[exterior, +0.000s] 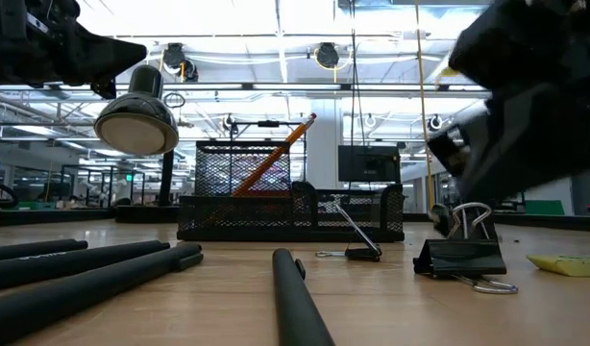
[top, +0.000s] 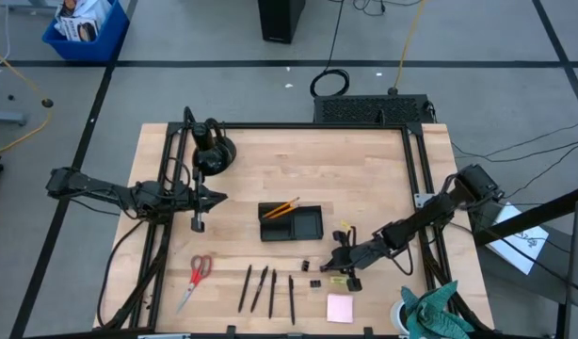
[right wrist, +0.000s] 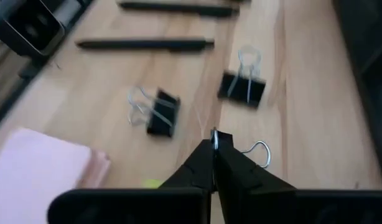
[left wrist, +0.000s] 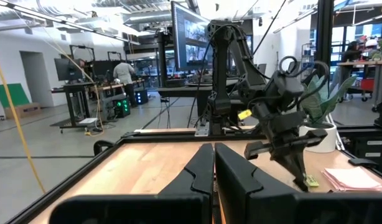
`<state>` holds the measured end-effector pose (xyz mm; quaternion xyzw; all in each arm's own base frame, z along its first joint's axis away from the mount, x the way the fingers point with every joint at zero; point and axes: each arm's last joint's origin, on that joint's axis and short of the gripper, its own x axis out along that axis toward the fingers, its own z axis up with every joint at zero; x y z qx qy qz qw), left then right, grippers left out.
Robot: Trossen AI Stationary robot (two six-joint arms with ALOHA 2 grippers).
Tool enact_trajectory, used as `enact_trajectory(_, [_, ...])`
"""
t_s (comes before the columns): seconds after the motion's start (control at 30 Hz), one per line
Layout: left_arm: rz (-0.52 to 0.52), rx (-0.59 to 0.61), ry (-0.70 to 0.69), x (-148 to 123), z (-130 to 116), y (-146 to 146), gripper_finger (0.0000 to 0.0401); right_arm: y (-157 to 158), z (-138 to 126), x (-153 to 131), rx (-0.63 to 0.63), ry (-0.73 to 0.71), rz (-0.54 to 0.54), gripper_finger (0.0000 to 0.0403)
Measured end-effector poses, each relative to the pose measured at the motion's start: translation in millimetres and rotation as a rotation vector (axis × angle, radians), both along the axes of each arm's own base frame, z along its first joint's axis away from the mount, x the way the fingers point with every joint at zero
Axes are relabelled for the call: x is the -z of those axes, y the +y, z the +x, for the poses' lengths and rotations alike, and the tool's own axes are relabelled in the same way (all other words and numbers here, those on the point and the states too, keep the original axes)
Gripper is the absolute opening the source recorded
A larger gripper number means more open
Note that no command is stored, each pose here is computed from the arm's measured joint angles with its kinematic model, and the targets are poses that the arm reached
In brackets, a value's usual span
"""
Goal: Pick and place office supplies into organizer
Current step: Put the black binder clip into the black desk organizer
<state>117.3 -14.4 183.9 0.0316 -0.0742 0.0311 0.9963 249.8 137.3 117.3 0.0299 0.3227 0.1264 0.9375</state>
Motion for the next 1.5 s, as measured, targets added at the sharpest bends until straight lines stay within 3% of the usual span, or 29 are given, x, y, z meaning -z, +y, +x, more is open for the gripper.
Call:
enact_trajectory(0.27, [0.013,-0.003,0.008,1,0,0,0.0021,8,10,-45,-0.065,-0.148,-0.030,0.0002])
enact_trajectory(0.57, [0.029,-0.007,-0.007,-1,0,0,0.0021,9,58,-68,-0.079,-0.246,-0.248,0.0001])
enact_trajectory(0.77, [0.027,-0.008,-0.022,-2,0,0,0.0021,-7,79,-58,-0.017,-0.244,-0.387,0.0001])
enact_trajectory(1.07, [0.026,-0.012,-0.025,-3,0,0,0.0021,-31,104,-35,0.020,-0.251,-0.418,0.0000])
enact_trajectory(1.5, [0.033,-0.018,-0.026,-3,0,0,0.0021,-51,116,-11,0.097,-0.228,-0.492,0.0000])
